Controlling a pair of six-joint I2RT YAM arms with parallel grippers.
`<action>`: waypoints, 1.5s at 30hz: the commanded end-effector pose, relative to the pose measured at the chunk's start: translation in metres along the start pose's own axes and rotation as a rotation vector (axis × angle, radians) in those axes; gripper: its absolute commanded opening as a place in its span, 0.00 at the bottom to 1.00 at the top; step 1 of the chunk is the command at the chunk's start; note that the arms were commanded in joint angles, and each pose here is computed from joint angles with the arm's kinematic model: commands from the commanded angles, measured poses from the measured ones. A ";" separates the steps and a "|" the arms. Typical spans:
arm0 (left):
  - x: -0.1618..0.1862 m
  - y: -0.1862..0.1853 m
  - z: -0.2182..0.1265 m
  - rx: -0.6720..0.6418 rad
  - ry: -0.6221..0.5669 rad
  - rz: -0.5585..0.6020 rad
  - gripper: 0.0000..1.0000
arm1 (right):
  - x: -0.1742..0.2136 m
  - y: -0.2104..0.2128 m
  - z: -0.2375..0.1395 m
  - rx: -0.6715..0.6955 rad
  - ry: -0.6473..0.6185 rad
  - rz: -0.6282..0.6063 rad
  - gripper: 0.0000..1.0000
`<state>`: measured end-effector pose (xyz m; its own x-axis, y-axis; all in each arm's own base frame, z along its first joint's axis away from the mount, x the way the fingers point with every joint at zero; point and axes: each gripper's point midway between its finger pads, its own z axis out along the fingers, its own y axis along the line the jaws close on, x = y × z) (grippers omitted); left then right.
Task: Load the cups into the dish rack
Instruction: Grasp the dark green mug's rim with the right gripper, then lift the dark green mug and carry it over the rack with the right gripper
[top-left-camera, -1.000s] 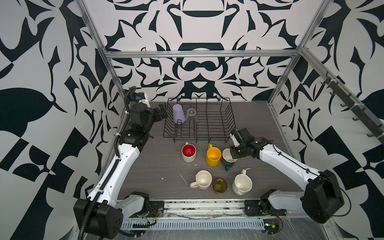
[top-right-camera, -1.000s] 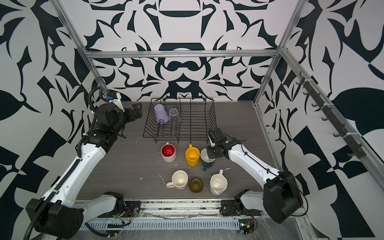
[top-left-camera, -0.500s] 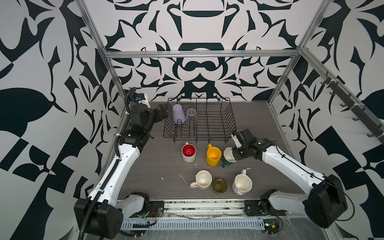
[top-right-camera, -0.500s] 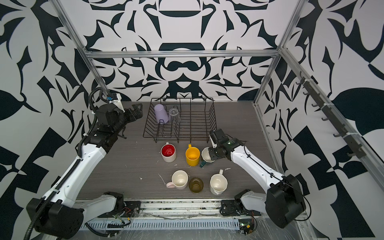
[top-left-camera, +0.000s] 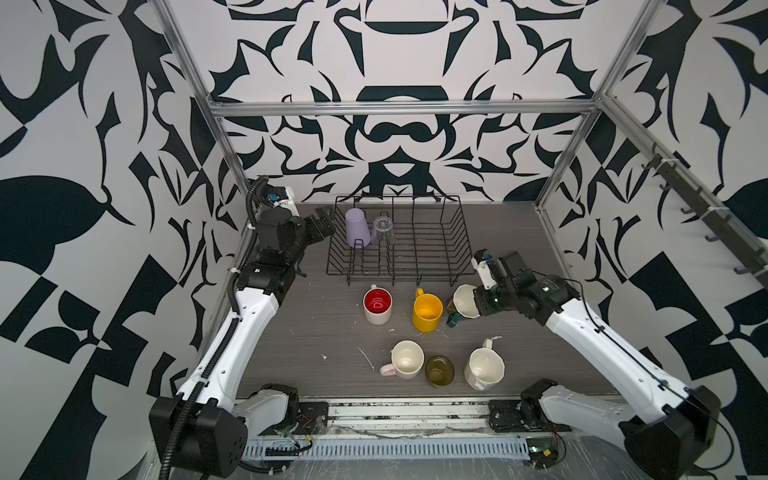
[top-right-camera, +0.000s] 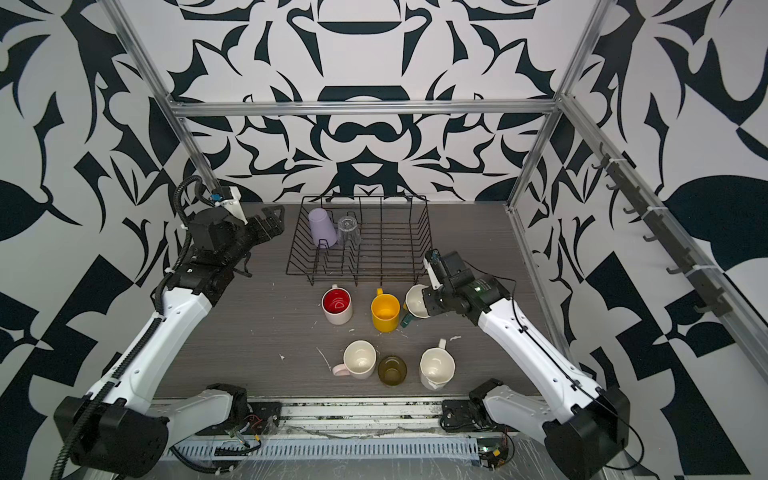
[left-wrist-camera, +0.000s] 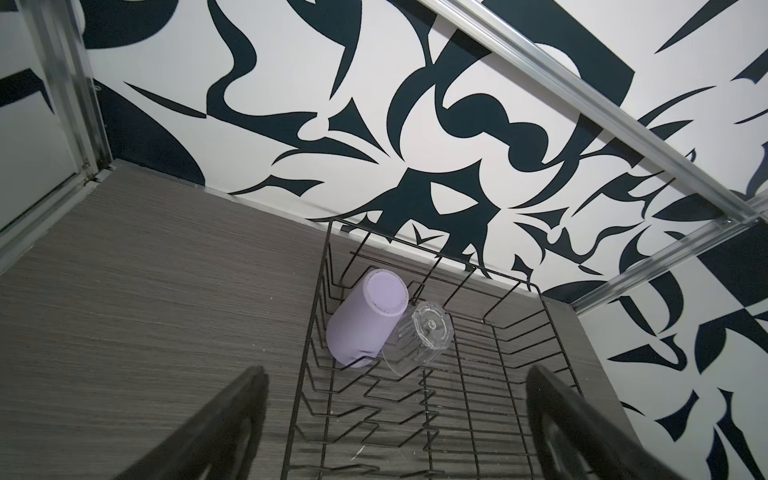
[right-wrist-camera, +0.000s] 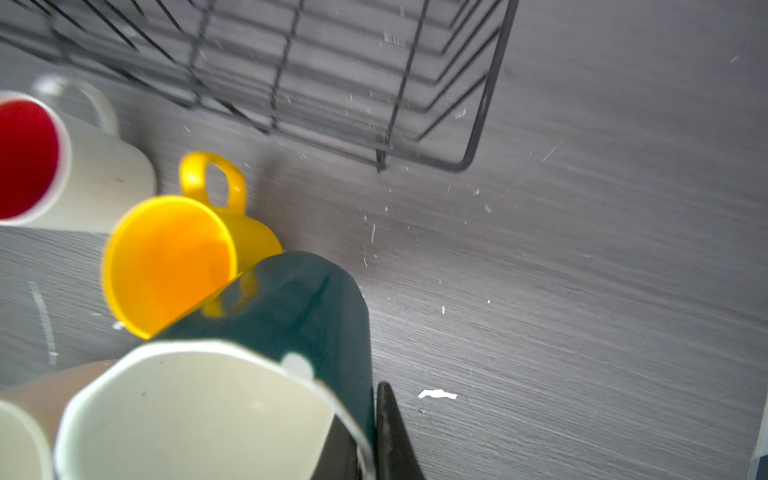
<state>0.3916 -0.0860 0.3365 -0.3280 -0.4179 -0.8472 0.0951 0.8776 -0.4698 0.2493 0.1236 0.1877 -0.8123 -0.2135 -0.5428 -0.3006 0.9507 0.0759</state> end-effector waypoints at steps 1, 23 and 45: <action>-0.001 -0.011 -0.002 0.087 -0.011 -0.027 1.00 | -0.038 0.014 -0.036 -0.077 -0.160 0.005 0.00; 0.055 -0.096 -0.044 0.766 0.223 -0.034 1.00 | -0.155 0.119 -0.101 -0.701 -0.594 -0.056 0.00; 0.055 -0.126 -0.083 1.064 0.258 -0.083 1.00 | -0.186 0.173 -0.134 -1.075 -0.757 -0.176 0.00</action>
<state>0.2938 -0.1990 0.3620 -0.5623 -0.3057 -0.7684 0.7556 0.1875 -0.6276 0.3033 0.2917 0.3447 -0.5169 0.1045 -0.8497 -0.7856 0.3364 0.5193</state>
